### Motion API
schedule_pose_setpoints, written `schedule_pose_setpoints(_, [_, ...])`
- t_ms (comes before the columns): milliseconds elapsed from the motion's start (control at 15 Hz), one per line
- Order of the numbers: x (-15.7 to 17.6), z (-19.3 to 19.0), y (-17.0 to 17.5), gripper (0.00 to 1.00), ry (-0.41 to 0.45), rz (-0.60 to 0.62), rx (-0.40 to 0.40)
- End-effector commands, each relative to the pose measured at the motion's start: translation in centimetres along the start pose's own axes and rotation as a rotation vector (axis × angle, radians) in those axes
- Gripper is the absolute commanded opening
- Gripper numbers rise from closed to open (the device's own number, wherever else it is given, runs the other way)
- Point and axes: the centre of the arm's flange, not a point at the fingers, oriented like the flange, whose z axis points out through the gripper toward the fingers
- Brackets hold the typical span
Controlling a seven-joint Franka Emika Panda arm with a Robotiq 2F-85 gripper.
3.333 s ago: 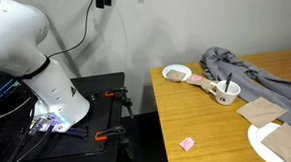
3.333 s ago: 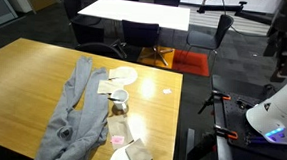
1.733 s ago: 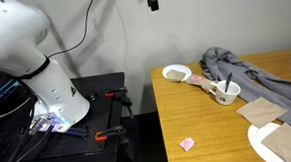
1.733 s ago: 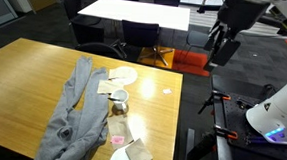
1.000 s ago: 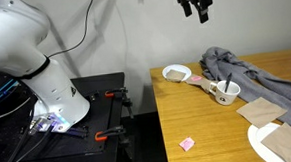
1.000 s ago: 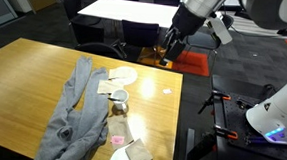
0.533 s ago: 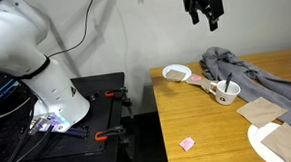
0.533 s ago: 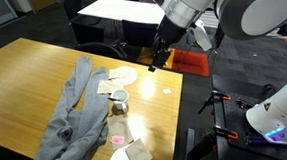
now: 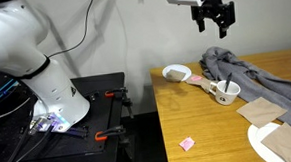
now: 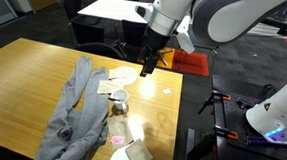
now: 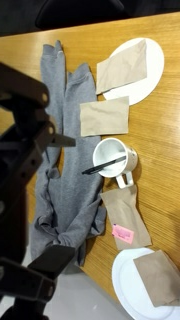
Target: Put the pen on the table
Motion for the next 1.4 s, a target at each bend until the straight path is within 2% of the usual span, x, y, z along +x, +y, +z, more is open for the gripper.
schedule_pose_setpoints(0, [0.2,0.4,0.1,1.0,-0.005,0.0,0.001])
schedule_pose_setpoints(467, [0.6,1.2,0.4,1.0,0.003,-0.017,0.012])
schedule_pose_setpoints(1000, [2.1,6.8,1.6,1.0,0.036,-0.241,0.032])
schedule_pose_setpoints(1333, [3.1,9.7,2.7,1.0,0.037,-0.331,0.059])
